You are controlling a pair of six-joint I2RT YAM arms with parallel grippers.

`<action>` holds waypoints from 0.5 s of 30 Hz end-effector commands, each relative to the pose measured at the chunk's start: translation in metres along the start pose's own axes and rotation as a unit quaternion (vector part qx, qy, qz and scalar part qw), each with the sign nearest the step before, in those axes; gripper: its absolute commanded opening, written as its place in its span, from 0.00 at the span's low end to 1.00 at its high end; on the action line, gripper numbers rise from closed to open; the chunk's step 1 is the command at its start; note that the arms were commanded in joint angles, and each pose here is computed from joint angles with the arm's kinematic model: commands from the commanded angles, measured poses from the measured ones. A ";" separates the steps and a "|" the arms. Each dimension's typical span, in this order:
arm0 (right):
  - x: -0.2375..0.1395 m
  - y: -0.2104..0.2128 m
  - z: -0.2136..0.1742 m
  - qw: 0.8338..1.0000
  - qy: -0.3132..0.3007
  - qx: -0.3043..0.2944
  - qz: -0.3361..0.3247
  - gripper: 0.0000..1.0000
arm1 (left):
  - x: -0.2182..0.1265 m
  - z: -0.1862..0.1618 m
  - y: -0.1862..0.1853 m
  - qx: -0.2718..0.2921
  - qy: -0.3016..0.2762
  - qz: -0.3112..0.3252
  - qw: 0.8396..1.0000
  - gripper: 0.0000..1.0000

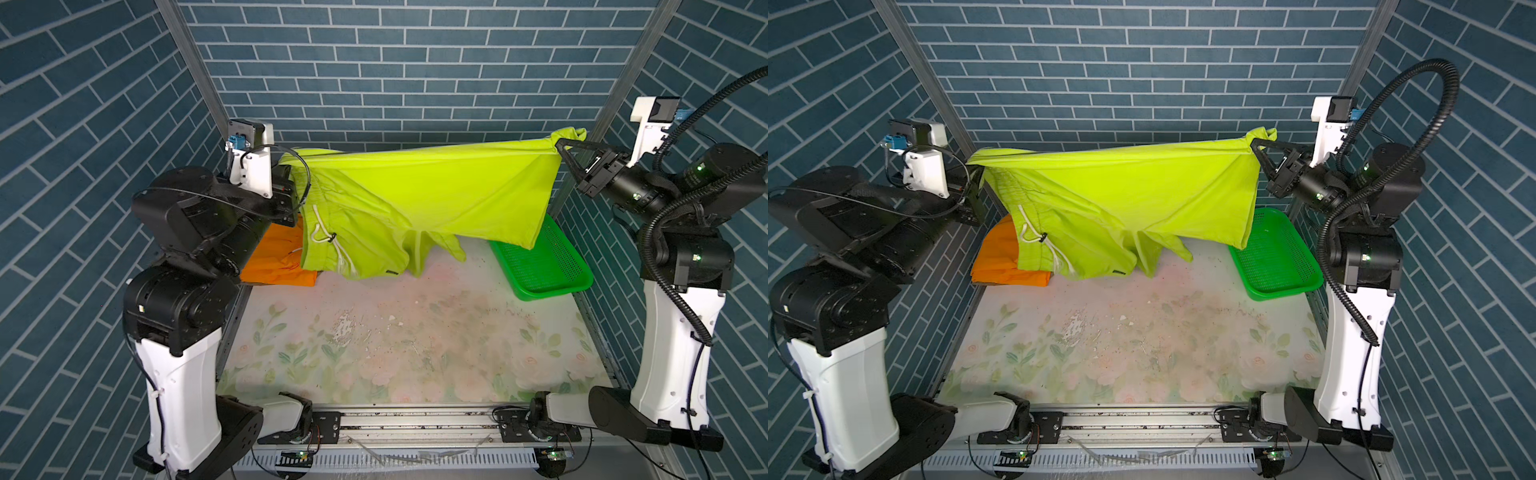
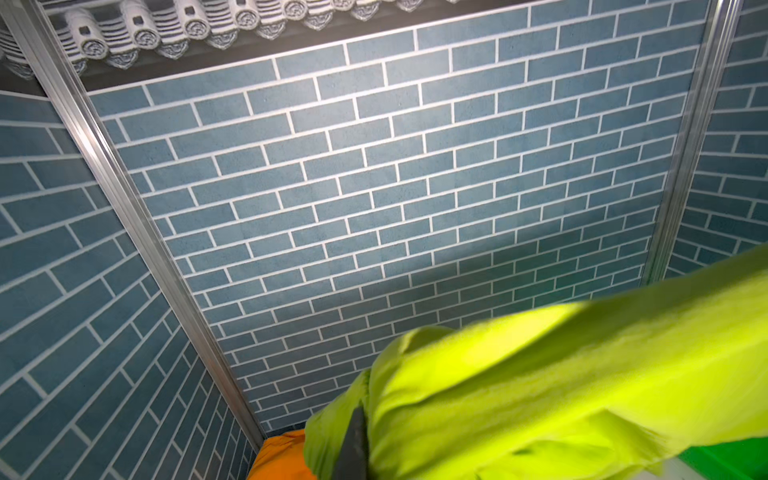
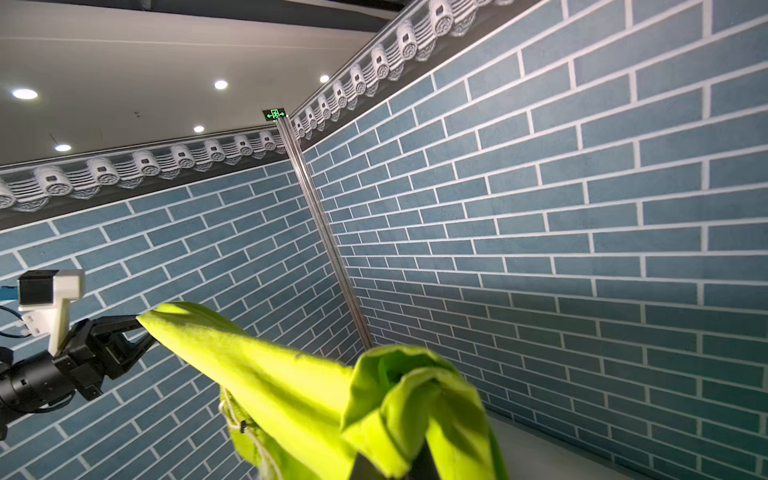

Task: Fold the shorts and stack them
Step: 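Shake and lower the hanging shorts onto the table with both grippers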

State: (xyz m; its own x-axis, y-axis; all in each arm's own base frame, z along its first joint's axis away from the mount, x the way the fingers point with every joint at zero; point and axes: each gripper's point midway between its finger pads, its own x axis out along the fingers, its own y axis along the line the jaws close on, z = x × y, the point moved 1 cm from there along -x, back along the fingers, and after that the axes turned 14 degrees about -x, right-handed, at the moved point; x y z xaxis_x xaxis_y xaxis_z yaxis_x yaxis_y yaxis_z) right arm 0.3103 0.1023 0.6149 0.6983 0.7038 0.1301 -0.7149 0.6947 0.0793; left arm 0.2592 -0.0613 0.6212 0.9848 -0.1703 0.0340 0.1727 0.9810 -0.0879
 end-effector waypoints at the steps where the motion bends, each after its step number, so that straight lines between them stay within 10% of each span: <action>1: 0.009 -0.173 -0.078 0.964 0.065 0.087 -0.243 0.00 | -0.030 0.032 0.069 -0.004 -0.051 0.196 0.979 0.00; 6: 0.050 -0.248 -0.178 0.944 0.159 0.145 -0.250 0.00 | 0.029 -0.004 0.079 0.069 0.024 0.244 0.967 0.00; 15: 0.117 -0.285 -0.342 0.911 0.312 0.151 -0.223 0.00 | 0.138 -0.188 0.136 0.123 0.259 0.301 0.909 0.00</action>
State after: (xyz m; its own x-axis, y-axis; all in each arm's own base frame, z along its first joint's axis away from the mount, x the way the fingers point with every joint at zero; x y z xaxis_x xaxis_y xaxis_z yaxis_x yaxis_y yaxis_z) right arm 0.5673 0.1347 0.3216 0.5613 0.7384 -0.3739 -0.5483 0.6701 0.5002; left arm 0.4331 -0.0826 0.3963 0.8371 0.0425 -0.5454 0.0810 0.9764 0.2004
